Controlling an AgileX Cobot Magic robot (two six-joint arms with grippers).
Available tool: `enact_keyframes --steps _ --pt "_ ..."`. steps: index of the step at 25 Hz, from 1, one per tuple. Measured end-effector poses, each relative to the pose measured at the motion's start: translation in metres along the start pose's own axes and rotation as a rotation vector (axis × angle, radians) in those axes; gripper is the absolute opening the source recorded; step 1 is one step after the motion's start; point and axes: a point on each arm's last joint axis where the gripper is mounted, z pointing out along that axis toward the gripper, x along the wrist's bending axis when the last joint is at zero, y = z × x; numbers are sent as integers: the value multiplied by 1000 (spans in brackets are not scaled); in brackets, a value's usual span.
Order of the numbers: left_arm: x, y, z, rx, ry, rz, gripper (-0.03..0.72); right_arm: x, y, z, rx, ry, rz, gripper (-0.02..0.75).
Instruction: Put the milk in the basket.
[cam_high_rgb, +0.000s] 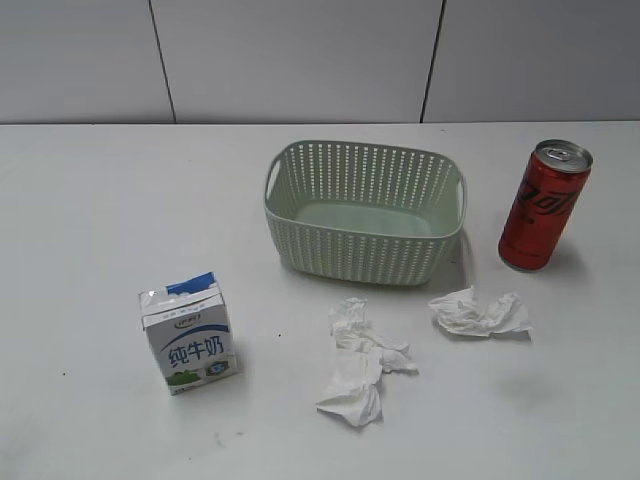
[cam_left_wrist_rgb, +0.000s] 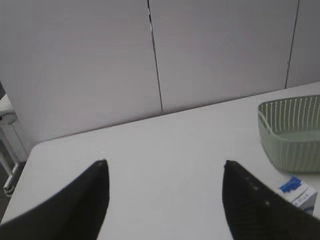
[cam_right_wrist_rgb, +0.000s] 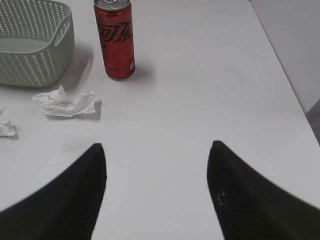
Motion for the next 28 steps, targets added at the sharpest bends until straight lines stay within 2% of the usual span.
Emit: enact_keyframes --steps 3,8,13,17,21,23,25,28 --pt "4 11 22 2 -17 -16 525 0 0 0 0 0 0 496" --pt "5 19 69 157 -129 9 526 0 0 0 0 0 0 496" --pt "-5 25 115 334 -399 85 573 0 0 0 0 0 0 497" --pt "-15 30 151 410 -601 150 612 0 0 0 0 0 0 497" --pt "-39 36 180 440 -774 270 615 0 0 0 0 0 0 497" --pt "-58 32 195 483 -860 343 615 0 0 0 0 0 0 497" --pt "-72 27 210 527 -918 412 615 0 0 0 0 0 0 496" --pt "-88 19 236 586 -963 457 613 0 0 0 0 0 0 496"
